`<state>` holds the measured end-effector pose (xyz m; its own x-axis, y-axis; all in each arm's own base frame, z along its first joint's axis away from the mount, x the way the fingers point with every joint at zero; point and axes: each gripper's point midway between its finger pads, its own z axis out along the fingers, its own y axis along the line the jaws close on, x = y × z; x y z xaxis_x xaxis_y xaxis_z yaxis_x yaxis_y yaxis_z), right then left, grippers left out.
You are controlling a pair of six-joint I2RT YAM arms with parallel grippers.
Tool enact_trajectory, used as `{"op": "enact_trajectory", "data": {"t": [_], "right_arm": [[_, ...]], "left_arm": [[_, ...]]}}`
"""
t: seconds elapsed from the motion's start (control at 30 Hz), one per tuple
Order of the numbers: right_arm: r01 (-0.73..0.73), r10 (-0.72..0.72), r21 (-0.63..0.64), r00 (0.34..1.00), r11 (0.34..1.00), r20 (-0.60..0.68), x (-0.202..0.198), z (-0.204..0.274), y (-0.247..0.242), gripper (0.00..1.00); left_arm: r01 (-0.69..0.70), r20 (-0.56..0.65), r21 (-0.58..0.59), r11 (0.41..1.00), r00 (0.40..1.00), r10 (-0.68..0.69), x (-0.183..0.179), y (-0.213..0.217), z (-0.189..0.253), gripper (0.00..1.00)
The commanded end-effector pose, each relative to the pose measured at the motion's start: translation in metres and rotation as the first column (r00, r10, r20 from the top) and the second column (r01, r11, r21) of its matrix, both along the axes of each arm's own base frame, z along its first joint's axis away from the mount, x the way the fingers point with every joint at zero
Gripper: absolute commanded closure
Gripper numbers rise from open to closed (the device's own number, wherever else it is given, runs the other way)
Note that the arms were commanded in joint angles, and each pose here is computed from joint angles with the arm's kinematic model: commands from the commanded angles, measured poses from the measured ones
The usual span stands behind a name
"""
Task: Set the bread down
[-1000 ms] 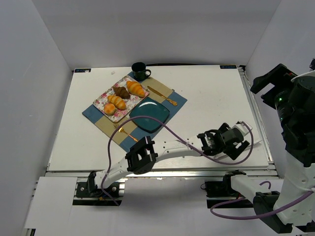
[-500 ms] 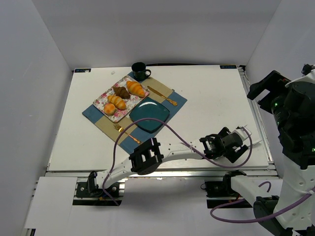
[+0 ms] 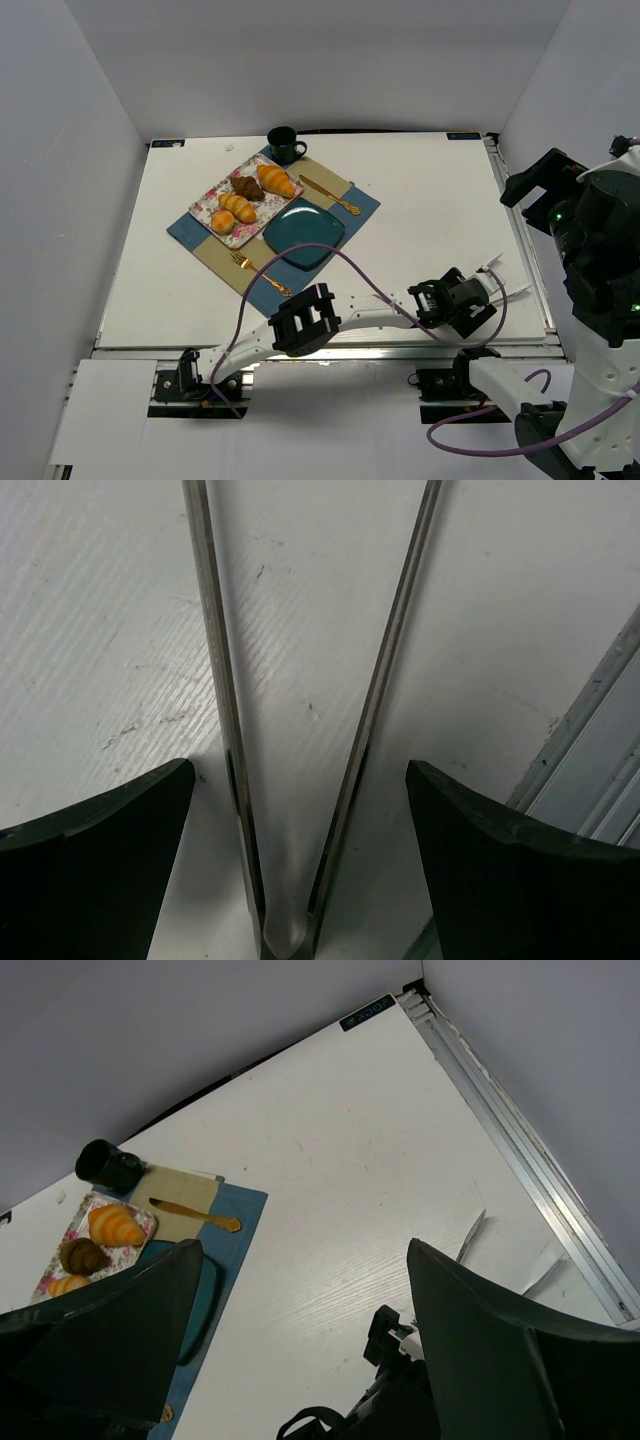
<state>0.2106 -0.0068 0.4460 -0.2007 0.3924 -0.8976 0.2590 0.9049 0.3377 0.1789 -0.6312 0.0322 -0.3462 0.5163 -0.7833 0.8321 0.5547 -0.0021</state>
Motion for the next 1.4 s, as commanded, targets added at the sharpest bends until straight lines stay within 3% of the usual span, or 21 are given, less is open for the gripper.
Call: {"op": "enact_trajectory", "data": {"t": [0.0, 0.57, 1.03, 1.1, 1.2, 1.37], "right_arm": [[-0.006, 0.005, 0.013, 0.999, 1.000, 0.033, 0.005, 0.006, 0.002, 0.11], [-0.011, 0.011, 0.009, 1.000, 1.000, 0.023, 0.008, 0.002, 0.003, 0.11], [-0.019, 0.019, 0.009, 0.999, 1.000, 0.030, 0.015, 0.001, 0.005, 0.11], [-0.020, 0.019, 0.009, 0.999, 1.000, 0.037, 0.016, 0.002, 0.005, 0.11], [-0.014, 0.013, 0.014, 0.999, 1.000, 0.049, 0.018, 0.005, 0.005, 0.11], [0.002, -0.006, 0.040, 0.995, 0.999, 0.096, 0.027, 0.018, 0.005, 0.11]], "left_arm": [[0.010, 0.009, -0.052, 0.999, 1.000, -0.010, 0.006, -0.009, 0.022, 0.02], [0.000, 0.011, -0.054, 0.999, 1.000, 0.001, 0.026, -0.016, -0.009, 0.03], [0.004, -0.002, -0.023, 1.000, 1.000, -0.004, 0.027, -0.007, -0.018, 0.37], [0.007, 0.007, -0.035, 0.999, 1.000, -0.007, 0.028, -0.007, -0.005, 0.42], [-0.003, 0.043, -0.032, 0.999, 0.999, 0.004, 0.034, -0.002, 0.017, 0.42], [-0.051, 0.096, -0.099, 0.994, 0.993, 0.061, 0.053, 0.017, 0.109, 0.42]]}}
